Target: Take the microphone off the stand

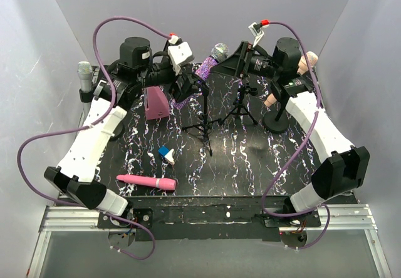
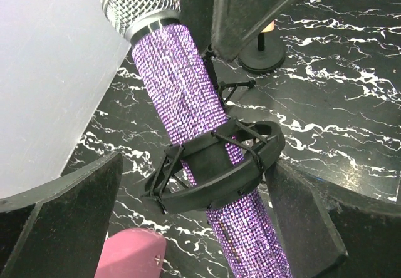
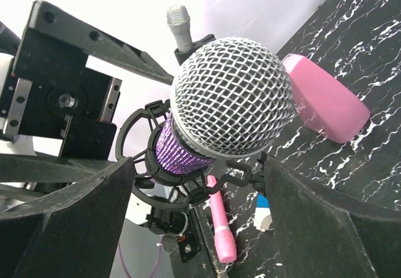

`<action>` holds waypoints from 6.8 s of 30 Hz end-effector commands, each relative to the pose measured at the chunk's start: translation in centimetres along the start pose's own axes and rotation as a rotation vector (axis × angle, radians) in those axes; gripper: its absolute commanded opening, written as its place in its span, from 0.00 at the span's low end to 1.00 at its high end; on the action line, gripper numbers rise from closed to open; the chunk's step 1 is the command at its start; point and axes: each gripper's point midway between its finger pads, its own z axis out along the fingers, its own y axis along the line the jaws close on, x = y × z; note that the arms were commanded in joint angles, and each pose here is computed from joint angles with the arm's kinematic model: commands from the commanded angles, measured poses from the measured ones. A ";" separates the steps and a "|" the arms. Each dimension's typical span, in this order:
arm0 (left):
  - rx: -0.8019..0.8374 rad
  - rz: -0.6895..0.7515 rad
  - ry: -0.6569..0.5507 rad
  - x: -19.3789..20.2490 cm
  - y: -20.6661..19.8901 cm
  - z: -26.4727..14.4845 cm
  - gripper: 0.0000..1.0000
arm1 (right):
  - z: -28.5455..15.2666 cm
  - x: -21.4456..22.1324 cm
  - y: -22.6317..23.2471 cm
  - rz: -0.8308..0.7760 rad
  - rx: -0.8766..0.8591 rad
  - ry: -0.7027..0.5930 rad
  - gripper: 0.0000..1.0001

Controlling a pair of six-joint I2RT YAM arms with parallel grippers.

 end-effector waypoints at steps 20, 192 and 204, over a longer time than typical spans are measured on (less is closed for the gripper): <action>0.146 0.182 -0.016 -2.5 -1.6 -1.4 0.43 | 2.6 -1.5 0.9 0.182 0.045 -0.107 0.57; 0.631 0.399 1.028 37.6 -14.4 -14.6 0.00 | -18.4 16.7 -1.0 -0.671 0.412 0.253 0.70; 0.612 0.399 1.041 38.9 -13.7 -13.2 0.00 | -18.3 17.4 -1.7 -0.655 0.411 0.271 0.70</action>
